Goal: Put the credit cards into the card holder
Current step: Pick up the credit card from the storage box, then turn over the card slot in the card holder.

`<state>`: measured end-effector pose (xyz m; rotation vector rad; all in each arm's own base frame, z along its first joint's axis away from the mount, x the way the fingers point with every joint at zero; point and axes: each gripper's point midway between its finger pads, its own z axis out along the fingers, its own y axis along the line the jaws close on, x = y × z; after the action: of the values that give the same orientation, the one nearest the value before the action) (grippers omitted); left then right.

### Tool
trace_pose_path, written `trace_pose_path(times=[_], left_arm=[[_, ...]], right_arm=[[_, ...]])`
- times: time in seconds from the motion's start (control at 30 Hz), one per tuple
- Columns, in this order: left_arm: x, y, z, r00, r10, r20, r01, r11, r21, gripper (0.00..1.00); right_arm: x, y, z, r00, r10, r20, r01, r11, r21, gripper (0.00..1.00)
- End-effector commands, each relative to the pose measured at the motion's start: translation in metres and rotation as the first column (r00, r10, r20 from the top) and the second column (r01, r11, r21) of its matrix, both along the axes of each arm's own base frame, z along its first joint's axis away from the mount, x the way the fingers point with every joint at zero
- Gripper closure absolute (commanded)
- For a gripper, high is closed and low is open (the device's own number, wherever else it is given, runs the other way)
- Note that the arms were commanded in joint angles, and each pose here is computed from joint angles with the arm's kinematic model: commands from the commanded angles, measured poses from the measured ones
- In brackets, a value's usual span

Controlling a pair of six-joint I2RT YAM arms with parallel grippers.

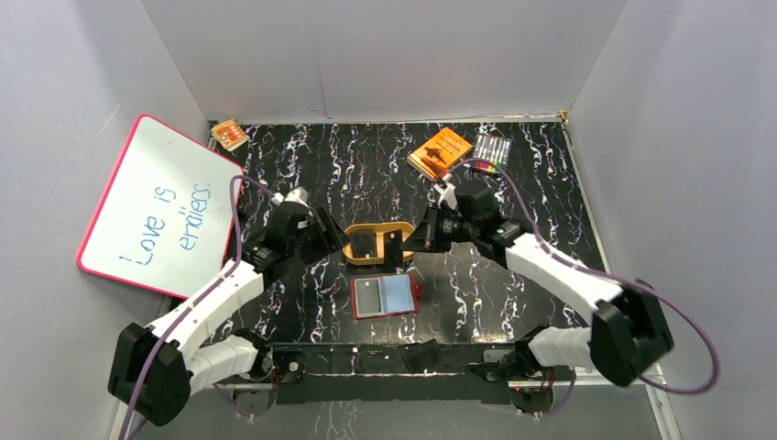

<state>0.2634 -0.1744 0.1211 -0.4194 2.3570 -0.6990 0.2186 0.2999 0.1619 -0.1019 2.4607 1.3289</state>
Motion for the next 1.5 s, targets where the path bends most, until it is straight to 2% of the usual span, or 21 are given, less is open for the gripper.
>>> trace_pose_path(times=[0.0, 0.13, 0.3, 0.53, 0.83, 1.0, 1.13, 1.23, 1.47], left_arm=[[-0.042, -0.038, 0.004, 0.981, -0.192, 0.012, 0.192, 0.981, 0.007, 0.33], [-0.068, -0.073, 0.001, 0.966, -0.257, 0.004, 0.257, 0.965, 0.049, 0.31], [-0.08, -0.095, -0.012, 0.955, -0.293, -0.039, 0.295, 0.952, 0.08, 0.3], [-0.09, -0.11, -0.042, 0.94, -0.322, -0.113, 0.337, 0.928, 0.157, 0.28], [-0.08, -0.115, -0.068, 0.927, -0.337, -0.167, 0.373, 0.882, 0.289, 0.27], [-0.079, -0.12, -0.079, 0.918, -0.346, -0.195, 0.393, 0.861, 0.323, 0.28], [-0.08, -0.117, -0.09, 0.915, -0.336, -0.223, 0.397, 0.846, 0.356, 0.35], [-0.082, -0.11, -0.099, 0.914, -0.323, -0.245, 0.397, 0.834, 0.383, 0.44], [-0.091, -0.093, -0.116, 0.913, -0.29, -0.288, 0.393, 0.818, 0.42, 0.74]], right_arm=[[-0.034, -0.037, -0.009, 1.0, -0.003, 0.005, 0.003, 0.995, -0.098, 1.0], [-0.067, -0.059, -0.028, 0.999, -0.004, -0.05, -0.002, 0.993, -0.121, 1.0], [-0.094, -0.068, -0.047, 0.989, -0.013, -0.15, -0.001, 0.995, -0.096, 1.0], [-0.099, -0.066, -0.056, 0.98, -0.05, -0.193, 0.042, 0.998, -0.047, 1.0], [-0.099, -0.069, -0.055, 0.985, -0.023, -0.169, 0.008, 0.996, -0.088, 1.0], [-0.102, -0.074, -0.055, 0.987, -0.017, -0.158, 0.001, 0.995, -0.104, 1.0], [-0.104, -0.076, -0.055, 0.988, -0.021, -0.152, 0.005, 0.995, -0.101, 1.0], [-0.104, -0.075, -0.055, 0.988, -0.019, -0.152, 0.005, 0.995, -0.096, 1.0], [-0.103, -0.07, -0.056, 0.987, -0.001, -0.159, -0.013, 0.997, -0.082, 1.0]])
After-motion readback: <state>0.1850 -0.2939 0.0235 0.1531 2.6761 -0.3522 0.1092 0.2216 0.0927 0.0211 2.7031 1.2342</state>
